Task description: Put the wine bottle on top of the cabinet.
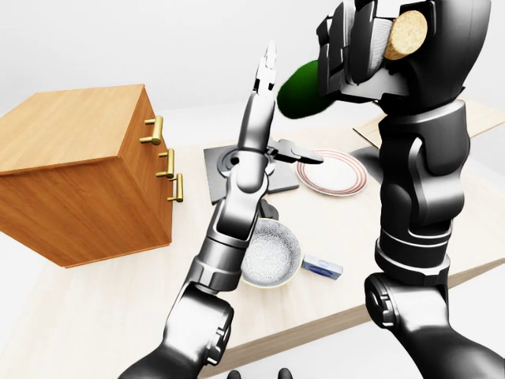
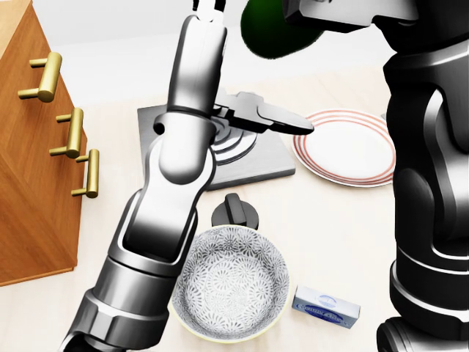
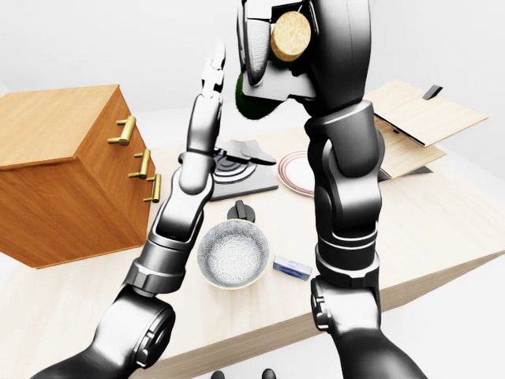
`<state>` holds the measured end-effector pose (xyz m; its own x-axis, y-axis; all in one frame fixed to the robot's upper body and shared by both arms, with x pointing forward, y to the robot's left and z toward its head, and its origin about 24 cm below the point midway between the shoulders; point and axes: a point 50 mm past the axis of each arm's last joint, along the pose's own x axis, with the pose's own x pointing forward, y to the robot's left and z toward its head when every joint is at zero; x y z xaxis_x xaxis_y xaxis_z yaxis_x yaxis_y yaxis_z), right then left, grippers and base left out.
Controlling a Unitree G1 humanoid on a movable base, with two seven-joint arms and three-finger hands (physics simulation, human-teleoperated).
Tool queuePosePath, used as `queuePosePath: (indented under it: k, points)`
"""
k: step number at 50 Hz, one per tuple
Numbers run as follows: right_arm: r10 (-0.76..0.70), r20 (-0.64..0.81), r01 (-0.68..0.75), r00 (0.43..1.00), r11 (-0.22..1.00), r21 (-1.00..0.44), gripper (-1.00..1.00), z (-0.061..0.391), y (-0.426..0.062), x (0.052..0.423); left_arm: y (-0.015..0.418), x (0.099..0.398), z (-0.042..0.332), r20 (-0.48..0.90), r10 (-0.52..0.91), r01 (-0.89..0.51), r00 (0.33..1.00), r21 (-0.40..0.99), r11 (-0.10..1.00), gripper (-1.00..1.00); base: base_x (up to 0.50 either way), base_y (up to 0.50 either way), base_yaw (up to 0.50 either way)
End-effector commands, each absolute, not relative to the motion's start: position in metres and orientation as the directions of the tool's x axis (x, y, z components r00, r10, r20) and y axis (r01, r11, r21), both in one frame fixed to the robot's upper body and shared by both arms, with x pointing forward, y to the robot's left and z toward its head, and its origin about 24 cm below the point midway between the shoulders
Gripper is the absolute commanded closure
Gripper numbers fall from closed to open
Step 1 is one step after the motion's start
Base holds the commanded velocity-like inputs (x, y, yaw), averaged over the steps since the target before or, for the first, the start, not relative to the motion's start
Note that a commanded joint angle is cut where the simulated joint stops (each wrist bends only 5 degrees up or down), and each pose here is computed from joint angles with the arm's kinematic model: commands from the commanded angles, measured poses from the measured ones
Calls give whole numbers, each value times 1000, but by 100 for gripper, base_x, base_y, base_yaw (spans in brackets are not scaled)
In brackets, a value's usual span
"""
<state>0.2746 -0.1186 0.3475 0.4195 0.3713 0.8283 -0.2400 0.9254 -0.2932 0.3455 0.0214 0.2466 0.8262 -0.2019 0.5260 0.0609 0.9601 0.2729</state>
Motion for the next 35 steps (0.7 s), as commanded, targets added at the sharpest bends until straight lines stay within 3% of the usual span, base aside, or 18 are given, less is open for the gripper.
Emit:
queuePosePath:
  k: [1, 24, 30, 32, 33, 34, 35]
  points:
    - [371, 841, -256, 394, 923, -288, 100, 351, -119, 270, 20, 356, 246, 493, -190, 58, 849, 271, 961, -100, 0, 0, 0]
    - [390, 817, -265, 424, 916, -300, 100, 345, -116, 277, 12, 350, 285, 595, -202, 25, 778, 292, 956, -100, 0, 0, 0]
    - [388, 815, -266, 430, 917, -296, 100, 342, -116, 277, 10, 352, 279, 572, -212, 41, 792, 297, 954, -100, 0, 0, 0]
    - [385, 818, -264, 428, 918, -295, 100, 343, -117, 277, 9, 353, 274, 560, -210, 41, 801, 299, 953, -80, 0, 0, 0]
    - [388, 818, -263, 425, 918, -298, 100, 343, -116, 276, 10, 353, 273, 555, -206, 47, 806, 288, 956, 65, 0, 0, 0]
    - [386, 820, -262, 422, 918, -297, 100, 344, -116, 276, 11, 354, 272, 554, -202, 45, 808, 284, 958, 100, 0, 0, 0]
    - [385, 821, -261, 421, 919, -297, 100, 344, -117, 275, 11, 353, 271, 551, -210, 50, 808, 291, 955, 100, 0, 0, 0]
